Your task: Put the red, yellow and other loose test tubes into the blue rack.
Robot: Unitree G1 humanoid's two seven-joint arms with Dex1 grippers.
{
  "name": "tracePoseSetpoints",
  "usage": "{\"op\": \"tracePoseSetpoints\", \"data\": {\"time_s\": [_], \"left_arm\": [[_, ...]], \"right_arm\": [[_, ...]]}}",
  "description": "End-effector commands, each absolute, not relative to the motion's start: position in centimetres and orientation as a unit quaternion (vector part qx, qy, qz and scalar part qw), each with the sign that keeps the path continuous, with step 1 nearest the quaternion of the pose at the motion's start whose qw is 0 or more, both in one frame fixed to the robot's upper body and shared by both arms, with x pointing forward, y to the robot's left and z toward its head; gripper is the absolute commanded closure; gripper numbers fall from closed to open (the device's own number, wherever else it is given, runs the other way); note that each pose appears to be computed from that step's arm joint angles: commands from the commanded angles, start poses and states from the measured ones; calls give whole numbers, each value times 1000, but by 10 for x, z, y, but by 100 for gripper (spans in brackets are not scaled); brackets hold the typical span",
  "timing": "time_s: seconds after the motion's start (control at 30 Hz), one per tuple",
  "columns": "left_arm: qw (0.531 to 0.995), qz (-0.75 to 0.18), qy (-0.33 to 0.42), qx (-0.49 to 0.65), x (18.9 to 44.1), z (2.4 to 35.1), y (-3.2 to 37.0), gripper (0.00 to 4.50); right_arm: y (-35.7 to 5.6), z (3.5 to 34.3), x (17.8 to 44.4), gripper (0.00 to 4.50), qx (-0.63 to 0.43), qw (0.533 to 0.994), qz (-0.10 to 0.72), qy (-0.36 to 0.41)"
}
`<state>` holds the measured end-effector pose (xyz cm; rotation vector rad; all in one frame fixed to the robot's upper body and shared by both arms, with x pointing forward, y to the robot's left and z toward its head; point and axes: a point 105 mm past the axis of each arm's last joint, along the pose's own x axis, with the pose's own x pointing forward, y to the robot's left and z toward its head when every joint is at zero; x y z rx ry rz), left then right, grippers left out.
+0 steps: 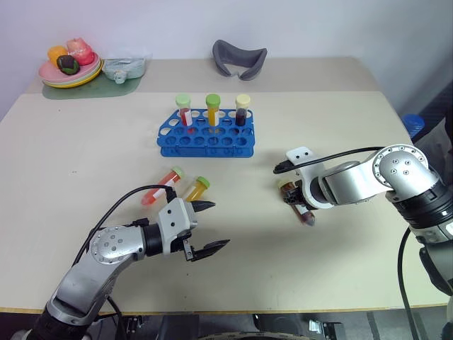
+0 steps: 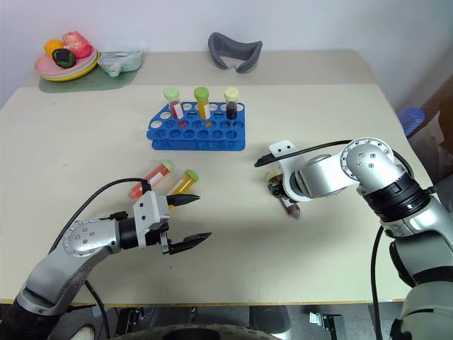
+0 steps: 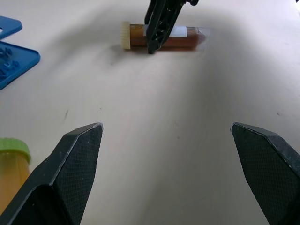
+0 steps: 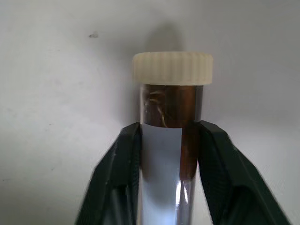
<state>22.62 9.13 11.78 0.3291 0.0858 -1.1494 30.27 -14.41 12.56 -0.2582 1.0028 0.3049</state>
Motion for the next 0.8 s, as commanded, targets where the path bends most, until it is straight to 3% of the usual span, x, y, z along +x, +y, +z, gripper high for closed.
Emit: {"op": "tracePoseSetpoints", "data": {"time_s": [0.03, 0.17, 0.27, 0.43, 0.53, 0.63, 0.8], "left_arm": [[824, -543, 22, 162, 225, 124, 90, 0], [824, -542, 22, 164, 225, 123, 90, 0], [824, -541, 22, 166, 226, 122, 90, 0], [831, -530, 26, 168, 228, 120, 94, 0], [853, -495, 28, 166, 235, 121, 108, 0], [891, -431, 10, 139, 251, 132, 128, 0], [924, -364, -21, 111, 271, 147, 146, 0]], "right_arm": [[-139, 124, 302, 274, -119, 855, 154, 481], [-138, 124, 302, 274, -115, 856, 155, 480], [-137, 127, 303, 341, -120, 858, 155, 475], [-115, 154, 307, 341, -122, 877, 193, 422], [-84, 192, 311, 341, -94, 903, 266, 324], [-71, 240, 328, 341, -76, 943, 288, 148], [-60, 269, 346, 341, -53, 950, 306, -16]]}}
